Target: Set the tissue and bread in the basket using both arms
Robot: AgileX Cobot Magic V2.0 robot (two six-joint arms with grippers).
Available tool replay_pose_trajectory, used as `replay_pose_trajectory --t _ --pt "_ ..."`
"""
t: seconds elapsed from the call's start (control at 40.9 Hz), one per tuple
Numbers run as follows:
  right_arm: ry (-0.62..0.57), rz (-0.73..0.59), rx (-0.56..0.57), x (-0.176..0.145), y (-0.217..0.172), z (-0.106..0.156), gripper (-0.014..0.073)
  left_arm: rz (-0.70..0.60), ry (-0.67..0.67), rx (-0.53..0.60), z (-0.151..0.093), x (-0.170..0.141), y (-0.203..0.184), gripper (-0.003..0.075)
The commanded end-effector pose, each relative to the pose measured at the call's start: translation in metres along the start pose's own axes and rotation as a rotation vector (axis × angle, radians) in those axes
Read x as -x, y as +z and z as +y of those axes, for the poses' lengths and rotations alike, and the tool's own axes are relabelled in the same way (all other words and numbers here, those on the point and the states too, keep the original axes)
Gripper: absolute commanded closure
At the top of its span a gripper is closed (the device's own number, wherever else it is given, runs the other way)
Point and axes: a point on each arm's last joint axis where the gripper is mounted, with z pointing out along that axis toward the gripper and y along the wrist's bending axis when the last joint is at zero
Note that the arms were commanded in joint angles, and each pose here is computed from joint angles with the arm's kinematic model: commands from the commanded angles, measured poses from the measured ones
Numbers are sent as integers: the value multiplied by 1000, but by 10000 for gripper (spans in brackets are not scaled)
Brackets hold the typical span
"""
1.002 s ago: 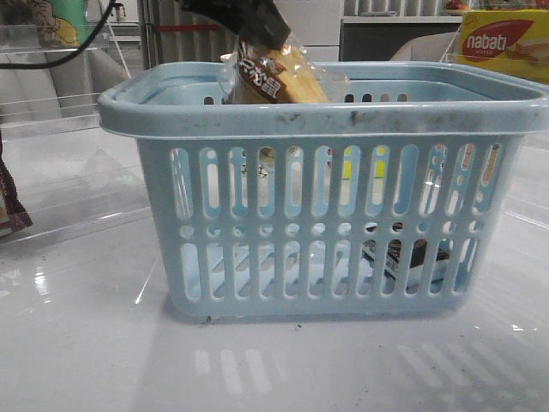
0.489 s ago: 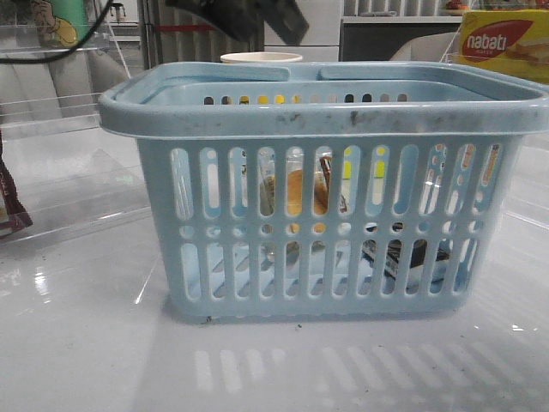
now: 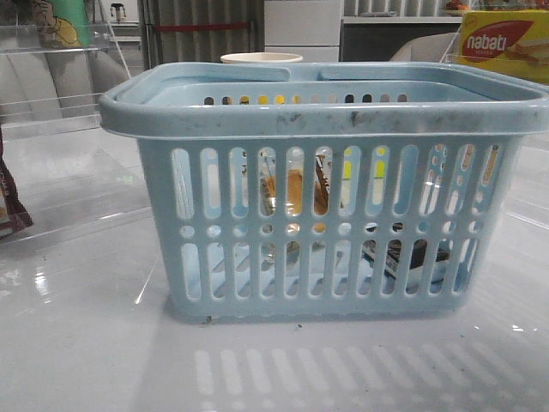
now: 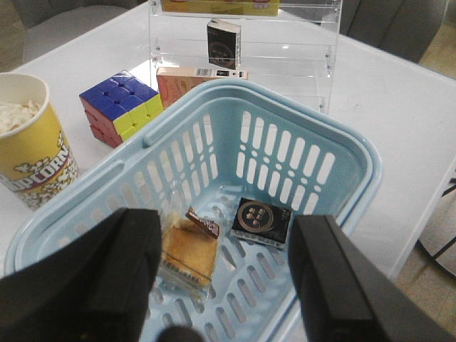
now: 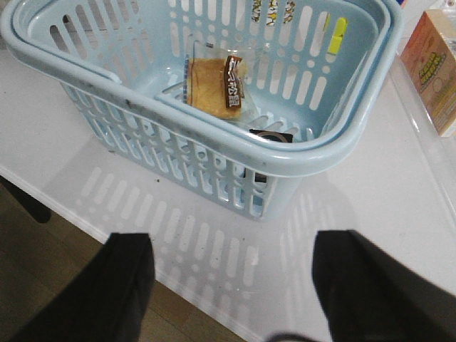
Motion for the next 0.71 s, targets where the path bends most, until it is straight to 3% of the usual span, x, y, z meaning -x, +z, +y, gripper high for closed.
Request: replay_pose_trajectory --t 0.0,0.318,0.685 --pt "-12 -91 0 13 -5 0 25 -98 -23 45 -10 -1 -35 281" --pt "-12 -91 0 13 -5 0 25 27 -112 256 -19 -76 -88 283" --pt "-16 -8 -5 5 -5 0 25 63 -173 267 -36 -143 -104 283"
